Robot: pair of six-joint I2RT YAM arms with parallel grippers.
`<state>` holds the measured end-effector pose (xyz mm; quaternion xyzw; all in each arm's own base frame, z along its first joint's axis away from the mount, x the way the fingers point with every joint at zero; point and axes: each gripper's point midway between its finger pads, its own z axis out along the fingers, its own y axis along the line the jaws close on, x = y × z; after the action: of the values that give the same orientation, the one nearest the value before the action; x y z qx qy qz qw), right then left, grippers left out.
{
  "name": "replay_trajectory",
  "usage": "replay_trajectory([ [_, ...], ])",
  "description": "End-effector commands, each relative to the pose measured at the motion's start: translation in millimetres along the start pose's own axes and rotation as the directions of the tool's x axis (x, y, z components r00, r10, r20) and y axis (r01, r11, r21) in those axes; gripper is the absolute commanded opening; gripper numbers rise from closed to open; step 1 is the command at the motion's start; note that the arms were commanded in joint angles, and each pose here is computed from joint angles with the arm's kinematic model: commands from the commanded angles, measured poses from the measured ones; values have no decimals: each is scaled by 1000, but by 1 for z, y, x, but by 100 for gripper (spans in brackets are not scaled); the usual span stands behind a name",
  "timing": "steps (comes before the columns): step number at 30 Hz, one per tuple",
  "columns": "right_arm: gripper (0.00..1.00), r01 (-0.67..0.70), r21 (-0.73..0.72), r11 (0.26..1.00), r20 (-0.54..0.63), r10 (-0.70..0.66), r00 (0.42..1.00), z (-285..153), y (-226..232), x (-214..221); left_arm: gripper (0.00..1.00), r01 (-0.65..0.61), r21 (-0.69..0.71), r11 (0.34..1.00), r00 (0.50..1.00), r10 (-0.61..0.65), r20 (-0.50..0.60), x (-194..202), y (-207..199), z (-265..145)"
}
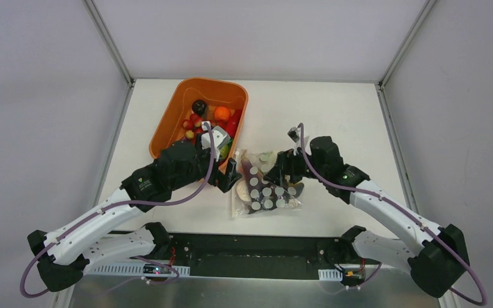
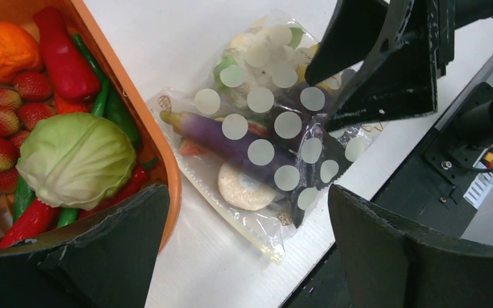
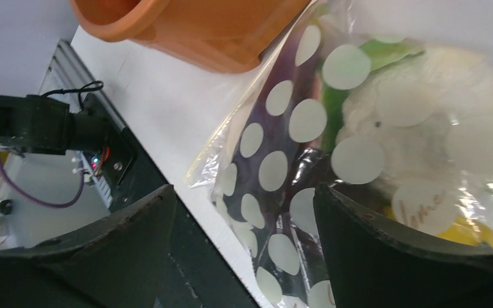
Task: Place the food in the zip-top bag and seal the zipper
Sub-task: Place the zipper food storage bag at the center of the board.
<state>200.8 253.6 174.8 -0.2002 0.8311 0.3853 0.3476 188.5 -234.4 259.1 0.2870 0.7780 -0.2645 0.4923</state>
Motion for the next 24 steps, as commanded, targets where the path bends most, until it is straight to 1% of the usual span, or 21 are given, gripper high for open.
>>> replay_trajectory([
  [1, 81, -54, -139, 989, -30, 50, 998, 2, 26, 1, 96, 45, -77, 996, 996, -39, 75, -21, 13, -9],
  [3, 82, -60, -59, 996, -45, 57, 997, 6, 9, 9, 97, 51, -102, 993, 996, -43, 81, -21, 18, -11],
  [6, 82, -35, 76, 996, -77, 41, 996, 5, -18, 20, 97, 54, -142, 988, 995, -42, 89, -20, 25, -14],
  [9, 83, 3, 222, 975, -110, 22, 994, -2, -46, 32, 97, 61, -193, 979, 994, -42, 99, -19, 34, -18],
  [10, 83, 5, 270, 963, -105, 24, 994, -5, -55, 32, 98, 67, -217, 974, 993, -44, 105, -19, 39, -20],
  [11, 84, -1, 298, 955, -93, 31, 995, -7, -59, 31, 98, 73, -241, 968, 993, -48, 108, -18, 43, -21],
  [14, 84, -4, 288, 958, -63, 23, 998, -12, -52, 19, 99, 100, -326, 940, 991, -65, 118, -16, 59, -26],
  [16, 84, -20, 303, 953, 6, 19, 1000, -20, -48, 2, 99, 120, -373, 920, 989, -78, 125, -14, 69, -30],
  [19, 86, -8, 330, 944, 156, -46, 987, -36, -48, -26, 99, 158, -443, 883, 985, -106, 138, -10, 85, -39],
  [21, 88, 3, 391, 920, 248, -109, 963, -50, -57, -41, 99, 188, -474, 860, 980, -129, 154, -8, 94, -46],
  [23, 92, -16, 480, 877, 329, -163, 930, -67, -72, -53, 99, 214, -506, 836, 975, -150, 166, -5, 103, -53],
  [24, 97, -40, 525, 850, 366, -183, 913, -77, -79, -60, 99, 226, -524, 821, 972, -157, 174, -4, 108, -58],
])
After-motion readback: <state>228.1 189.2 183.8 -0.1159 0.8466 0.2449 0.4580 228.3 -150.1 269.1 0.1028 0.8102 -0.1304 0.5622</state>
